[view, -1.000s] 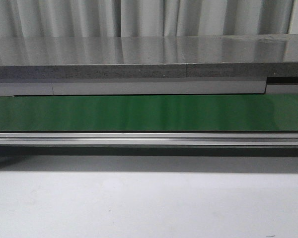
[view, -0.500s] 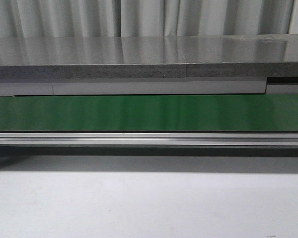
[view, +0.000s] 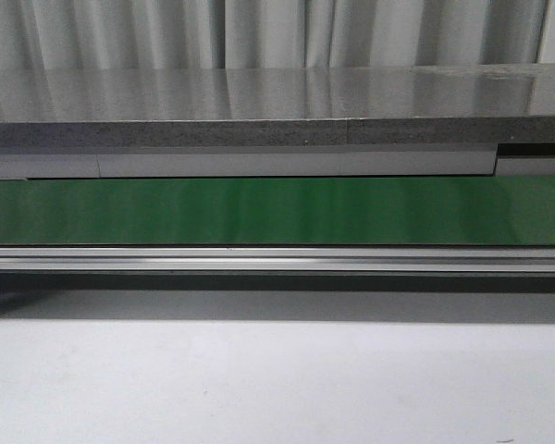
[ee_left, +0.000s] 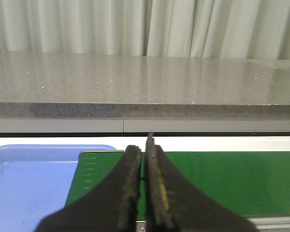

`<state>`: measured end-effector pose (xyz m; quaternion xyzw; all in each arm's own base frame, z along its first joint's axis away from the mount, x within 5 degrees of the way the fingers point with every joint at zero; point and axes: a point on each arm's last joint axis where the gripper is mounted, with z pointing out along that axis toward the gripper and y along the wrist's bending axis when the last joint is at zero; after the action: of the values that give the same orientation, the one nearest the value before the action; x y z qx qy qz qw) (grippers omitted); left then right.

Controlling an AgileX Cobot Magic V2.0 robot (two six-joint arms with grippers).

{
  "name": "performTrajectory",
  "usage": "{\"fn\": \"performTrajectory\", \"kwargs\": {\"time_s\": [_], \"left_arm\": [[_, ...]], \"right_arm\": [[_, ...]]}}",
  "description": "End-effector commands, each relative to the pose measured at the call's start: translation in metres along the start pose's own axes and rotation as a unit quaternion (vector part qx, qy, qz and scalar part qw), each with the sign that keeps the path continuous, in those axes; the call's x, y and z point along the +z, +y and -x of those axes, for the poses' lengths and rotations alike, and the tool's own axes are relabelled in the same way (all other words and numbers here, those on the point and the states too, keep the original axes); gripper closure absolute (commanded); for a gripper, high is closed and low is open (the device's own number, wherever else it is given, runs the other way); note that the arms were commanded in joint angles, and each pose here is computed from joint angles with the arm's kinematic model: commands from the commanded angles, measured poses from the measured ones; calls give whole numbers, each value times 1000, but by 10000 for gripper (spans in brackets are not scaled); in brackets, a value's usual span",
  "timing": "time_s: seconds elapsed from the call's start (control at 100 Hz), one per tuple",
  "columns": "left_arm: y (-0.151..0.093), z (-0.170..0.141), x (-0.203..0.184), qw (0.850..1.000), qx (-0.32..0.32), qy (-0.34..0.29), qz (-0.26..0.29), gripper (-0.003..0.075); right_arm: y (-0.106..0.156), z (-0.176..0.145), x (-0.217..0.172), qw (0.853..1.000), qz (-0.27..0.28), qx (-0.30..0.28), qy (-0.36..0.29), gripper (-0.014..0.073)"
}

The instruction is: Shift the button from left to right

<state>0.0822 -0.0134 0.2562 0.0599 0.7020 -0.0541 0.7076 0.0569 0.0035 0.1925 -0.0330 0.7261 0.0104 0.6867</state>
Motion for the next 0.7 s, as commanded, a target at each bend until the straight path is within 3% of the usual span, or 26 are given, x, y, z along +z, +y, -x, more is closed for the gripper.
{"fn": "performTrajectory", "kwargs": {"time_s": [0.0, 0.69], "left_arm": [[1, 15, 0, 999, -5, -48, 5, 715], [1, 8, 1, 999, -1, -38, 5, 715]], "right_arm": [[-1, 8, -2, 999, -6, -6, -47, 716], [-1, 8, -2, 999, -6, -6, -47, 716]]}}
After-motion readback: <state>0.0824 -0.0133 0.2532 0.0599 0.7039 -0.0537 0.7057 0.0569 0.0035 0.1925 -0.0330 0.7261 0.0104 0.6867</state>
